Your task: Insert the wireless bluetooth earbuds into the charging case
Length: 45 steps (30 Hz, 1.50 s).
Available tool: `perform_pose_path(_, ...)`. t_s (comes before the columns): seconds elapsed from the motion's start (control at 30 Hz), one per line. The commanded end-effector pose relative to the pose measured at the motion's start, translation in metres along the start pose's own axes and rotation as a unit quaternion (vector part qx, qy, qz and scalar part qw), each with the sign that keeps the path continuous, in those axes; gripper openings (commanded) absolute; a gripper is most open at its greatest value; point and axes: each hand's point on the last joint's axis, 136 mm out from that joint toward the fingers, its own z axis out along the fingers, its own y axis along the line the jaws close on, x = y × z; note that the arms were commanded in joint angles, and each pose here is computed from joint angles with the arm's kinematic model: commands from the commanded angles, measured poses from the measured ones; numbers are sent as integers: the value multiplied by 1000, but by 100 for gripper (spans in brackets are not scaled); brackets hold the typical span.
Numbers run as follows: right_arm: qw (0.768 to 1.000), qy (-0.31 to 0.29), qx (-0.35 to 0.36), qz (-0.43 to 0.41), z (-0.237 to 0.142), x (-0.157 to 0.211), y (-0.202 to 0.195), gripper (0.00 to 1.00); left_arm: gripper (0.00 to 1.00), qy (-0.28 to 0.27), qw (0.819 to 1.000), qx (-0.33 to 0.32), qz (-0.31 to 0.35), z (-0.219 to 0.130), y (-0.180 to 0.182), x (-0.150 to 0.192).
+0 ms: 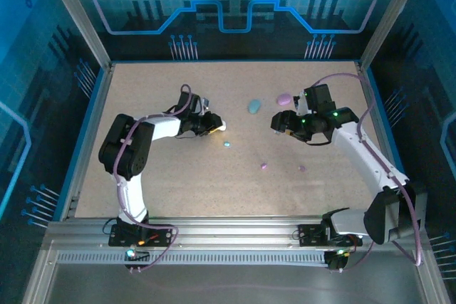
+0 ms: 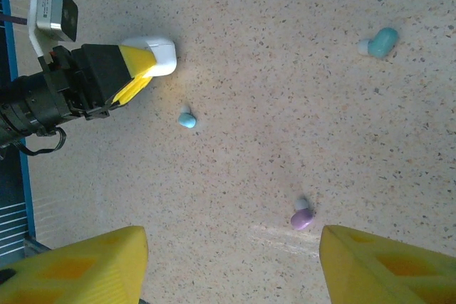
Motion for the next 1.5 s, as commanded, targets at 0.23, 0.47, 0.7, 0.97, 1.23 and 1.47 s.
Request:
perform_pose_path(0.23, 1000, 16, -9, 12, 11, -5, 1, 66, 37, 22, 998, -56, -5, 1, 25, 7)
perform_pose_path(0.47, 999, 32, -8, 7, 19, -5, 3, 65, 49, -6, 994, -102, 25, -16, 30, -4)
perform_pose_path(0.7, 999, 36, 24, -18, 30, -15, -3, 65, 59, -52, 990, -124, 53, -46, 24, -17)
perform_pose_path(0.97, 995, 47, 63, -56, 67, -50, -4, 65, 61, -131, 983, -71, 106, -101, -18, -19)
perform_pose_path(1.23, 987, 74, 101, -97, 127, -97, -1, 65, 62, -207, 965, -15, 159, -156, -48, -5)
perform_pose_path(1.47, 972, 92, 168, -135, 178, -135, -14, 64, 65, -265, 942, 8, 205, -198, -64, 9)
